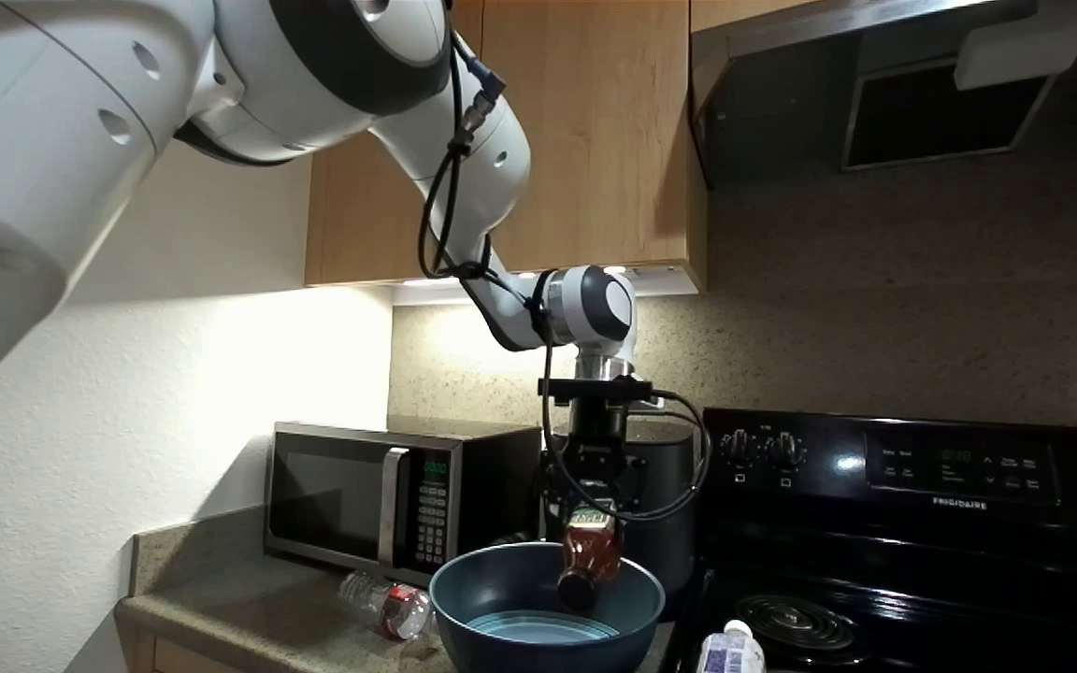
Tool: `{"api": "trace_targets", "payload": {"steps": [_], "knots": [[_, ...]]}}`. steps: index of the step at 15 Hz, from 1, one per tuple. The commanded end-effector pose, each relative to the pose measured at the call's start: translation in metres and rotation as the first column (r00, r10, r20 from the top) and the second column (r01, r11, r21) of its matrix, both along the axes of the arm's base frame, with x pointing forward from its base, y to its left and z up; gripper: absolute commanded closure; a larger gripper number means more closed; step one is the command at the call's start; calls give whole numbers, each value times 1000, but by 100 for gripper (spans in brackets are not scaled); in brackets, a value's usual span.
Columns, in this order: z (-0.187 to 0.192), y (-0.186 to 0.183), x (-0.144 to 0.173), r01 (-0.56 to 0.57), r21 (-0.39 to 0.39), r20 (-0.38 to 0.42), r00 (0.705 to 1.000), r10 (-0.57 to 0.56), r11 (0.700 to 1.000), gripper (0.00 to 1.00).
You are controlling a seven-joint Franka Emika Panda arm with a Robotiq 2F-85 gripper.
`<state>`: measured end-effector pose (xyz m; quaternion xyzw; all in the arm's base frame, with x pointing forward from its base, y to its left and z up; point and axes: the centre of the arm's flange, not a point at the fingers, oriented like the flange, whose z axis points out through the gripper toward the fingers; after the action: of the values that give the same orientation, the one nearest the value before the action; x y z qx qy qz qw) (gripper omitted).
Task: Remove the bottles from the bowl
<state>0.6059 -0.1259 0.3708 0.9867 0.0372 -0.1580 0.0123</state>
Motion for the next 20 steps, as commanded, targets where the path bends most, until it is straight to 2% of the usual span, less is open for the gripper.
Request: {"api": "trace_targets", "payload": {"steps": [1, 3, 4, 5, 7, 10, 14, 17, 20], "knots": [[-1, 0, -1, 2, 1, -2, 1000, -2, 1000, 31], [-2, 1, -1, 2, 2, -4, 1000, -2, 1000, 31], [0, -6, 1, 12, -15, -7, 1000, -12, 1000, 56], [1, -17, 2, 40, -22, -10, 999, -41, 999, 56], [2, -50, -6, 135, -89, 2, 991, -135, 987, 56], [1, -98, -23, 299, -118, 18, 954, -299, 947, 56], [0, -143, -35, 487, -152, 98, 873, -477, 860, 56], [-4, -166, -38, 609, -195, 152, 793, -590, 768, 56], [-18, -185, -33, 674, -232, 178, 738, -651, 701, 56]]}}
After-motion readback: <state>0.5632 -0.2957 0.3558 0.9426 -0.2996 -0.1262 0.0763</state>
